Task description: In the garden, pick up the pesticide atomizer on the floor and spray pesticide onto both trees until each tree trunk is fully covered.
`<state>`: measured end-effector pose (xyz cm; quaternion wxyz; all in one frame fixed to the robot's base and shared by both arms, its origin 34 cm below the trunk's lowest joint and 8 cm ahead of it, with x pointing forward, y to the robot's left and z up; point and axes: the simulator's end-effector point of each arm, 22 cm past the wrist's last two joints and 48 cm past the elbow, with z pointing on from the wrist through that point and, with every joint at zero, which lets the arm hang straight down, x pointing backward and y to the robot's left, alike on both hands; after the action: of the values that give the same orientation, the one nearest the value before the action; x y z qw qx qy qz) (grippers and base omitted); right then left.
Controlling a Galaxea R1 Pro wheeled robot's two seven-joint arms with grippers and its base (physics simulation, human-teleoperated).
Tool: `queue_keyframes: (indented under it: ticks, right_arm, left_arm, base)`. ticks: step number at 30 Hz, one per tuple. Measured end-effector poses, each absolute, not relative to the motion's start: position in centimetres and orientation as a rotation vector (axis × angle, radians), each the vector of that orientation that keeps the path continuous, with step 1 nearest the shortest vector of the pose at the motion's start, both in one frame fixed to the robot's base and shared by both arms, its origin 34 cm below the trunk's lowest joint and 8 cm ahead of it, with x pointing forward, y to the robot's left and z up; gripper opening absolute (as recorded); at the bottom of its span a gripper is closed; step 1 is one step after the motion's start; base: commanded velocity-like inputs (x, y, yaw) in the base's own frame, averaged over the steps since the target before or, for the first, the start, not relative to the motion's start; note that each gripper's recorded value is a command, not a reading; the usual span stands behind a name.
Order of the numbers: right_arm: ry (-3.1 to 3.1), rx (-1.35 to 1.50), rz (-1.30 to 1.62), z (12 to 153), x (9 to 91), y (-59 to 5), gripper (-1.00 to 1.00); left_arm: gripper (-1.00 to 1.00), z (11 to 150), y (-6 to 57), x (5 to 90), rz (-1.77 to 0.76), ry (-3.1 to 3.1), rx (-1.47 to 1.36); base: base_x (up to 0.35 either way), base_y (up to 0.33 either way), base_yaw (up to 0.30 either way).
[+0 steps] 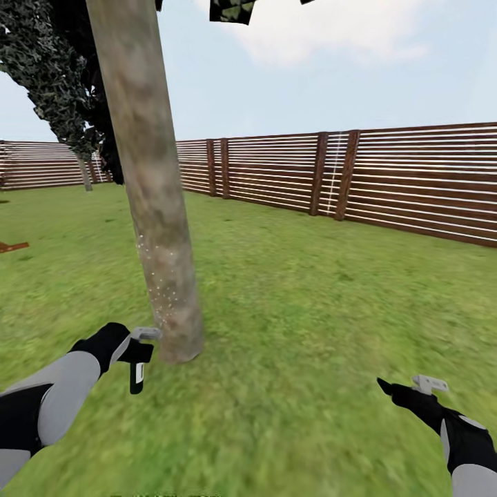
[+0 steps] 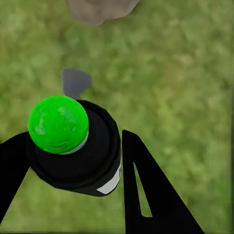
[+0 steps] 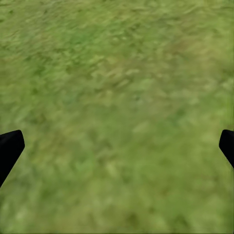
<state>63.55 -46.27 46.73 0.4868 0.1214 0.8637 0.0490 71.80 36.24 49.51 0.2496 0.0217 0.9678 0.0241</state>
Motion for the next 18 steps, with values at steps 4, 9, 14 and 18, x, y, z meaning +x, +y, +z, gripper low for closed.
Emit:
queue_keyframes:
  ticks: [4,9,14,18]
  right_arm:
    - [2.101,0.295,0.119,46.73,63.54,-46.26,1.0]
    - [2.1,0.295,0.118,46.78,63.55,-46.35,1.0]
    - [2.1,0.295,0.118,46.77,63.55,-46.31,1.0]
    - [2.1,0.295,0.119,46.77,63.56,-46.28,1.0]
  left_arm:
    - [-1.0,49.47,36.23,71.77,0.065,2.636,0.059]
    - [-1.0,49.48,36.23,71.78,0.066,2.636,0.059]
    - [-1.0,49.47,36.22,71.77,0.065,2.636,0.059]
    - [-1.0,49.48,36.23,71.78,0.065,2.636,0.059]
  base:
    - [0.0,-0.335,0.25]
    - [0.0,-0.335,0.077]
    - [0.008,-0.335,0.109]
    - [0.124,-0.317,0.24]
